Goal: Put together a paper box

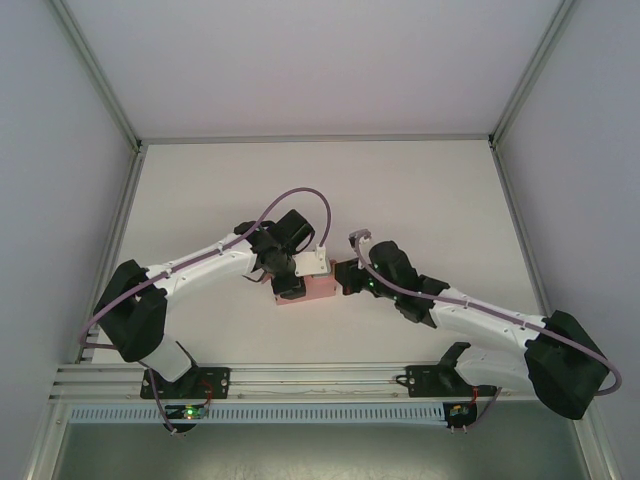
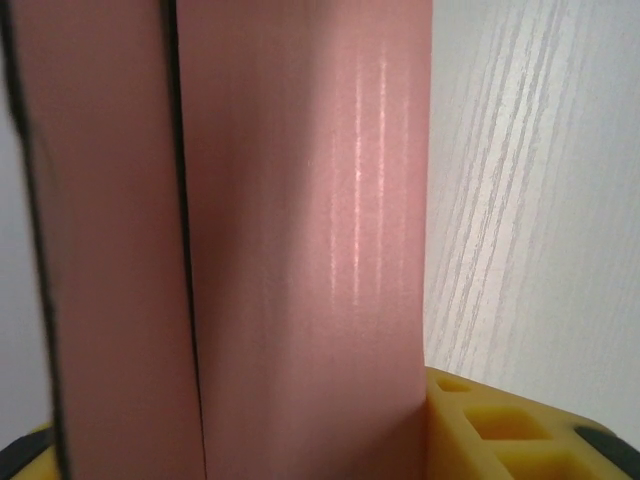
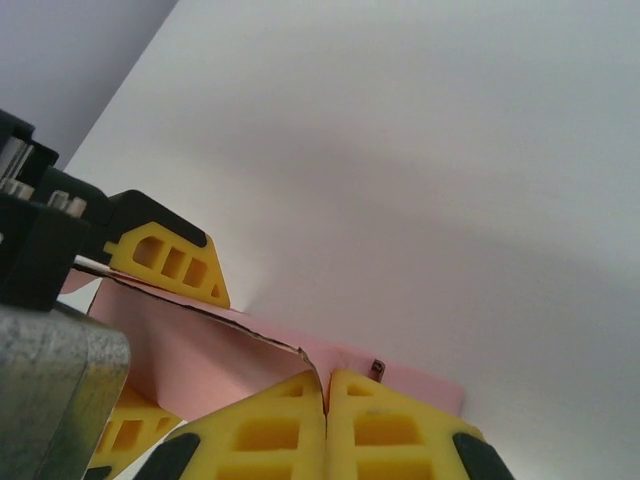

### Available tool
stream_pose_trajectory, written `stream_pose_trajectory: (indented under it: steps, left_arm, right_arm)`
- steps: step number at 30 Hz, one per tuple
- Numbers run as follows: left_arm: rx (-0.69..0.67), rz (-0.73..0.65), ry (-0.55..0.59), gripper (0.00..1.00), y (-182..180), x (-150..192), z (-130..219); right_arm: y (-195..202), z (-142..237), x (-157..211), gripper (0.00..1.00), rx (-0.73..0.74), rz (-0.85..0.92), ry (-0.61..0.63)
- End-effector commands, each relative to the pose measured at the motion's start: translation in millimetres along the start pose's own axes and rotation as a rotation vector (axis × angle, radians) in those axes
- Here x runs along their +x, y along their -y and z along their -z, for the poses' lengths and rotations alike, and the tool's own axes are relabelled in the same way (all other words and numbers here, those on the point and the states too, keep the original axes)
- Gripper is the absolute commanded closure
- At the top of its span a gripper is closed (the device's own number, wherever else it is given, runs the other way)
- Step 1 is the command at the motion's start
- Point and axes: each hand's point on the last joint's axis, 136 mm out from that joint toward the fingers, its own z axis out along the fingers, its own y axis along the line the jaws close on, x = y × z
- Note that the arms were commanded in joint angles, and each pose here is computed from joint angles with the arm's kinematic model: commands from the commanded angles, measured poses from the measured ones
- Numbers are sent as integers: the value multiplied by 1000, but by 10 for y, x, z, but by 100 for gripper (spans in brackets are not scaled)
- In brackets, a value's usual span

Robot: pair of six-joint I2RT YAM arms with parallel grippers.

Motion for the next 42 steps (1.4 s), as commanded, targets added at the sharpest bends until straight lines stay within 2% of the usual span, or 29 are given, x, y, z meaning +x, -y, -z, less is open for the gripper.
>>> stream_pose_trajectory:
  steps: [1,7,11,14,17,19,20,21,25,31,33,35,38,40,42]
  left_arm:
    - [-20,-39,55,53,-101,-189,-129]
    - [-29,-36,48,51,-152,-206,-168]
    - [-35,-32,65,46,-171,-257,-143]
    - [-47,-25,82,39,-191,-294,-95]
    - [-64,-22,98,30,-203,-327,-25]
    - [-75,-17,114,19,-211,-364,37]
    - [-83,-13,123,13,-218,-380,65]
    - [-94,-7,138,0,-227,-408,108]
    - [-152,46,197,0,-285,-522,326]
    - [-270,207,269,0,-325,-545,669]
    - [-347,286,276,0,-388,-459,738]
    - [-441,424,270,0,-503,-310,838]
    - [-520,604,203,1,-533,-12,930]
    - [-533,676,161,18,-479,147,927]
    - [-540,742,132,27,-417,285,915]
  right_arm:
    - [162,-65,404,100,37,85,-84]
    - [277,-69,511,100,80,140,-95]
    - [281,-61,551,100,91,180,-64]
    - [342,-50,536,100,136,171,-47]
    - [370,-32,475,100,179,143,-38]
    - [373,-15,431,100,217,137,-31]
    - [353,-12,421,100,226,147,-32]
    - [316,-9,403,100,228,158,-33]
    - [316,21,343,100,305,140,-32]
    - [346,31,326,100,391,106,-22]
    - [324,14,330,100,394,115,-26]
    - [298,-7,343,100,393,125,-35]
    - [275,-18,339,100,405,139,-44]
    - [264,-23,335,100,412,147,-49]
    - [250,-20,334,100,412,155,-52]
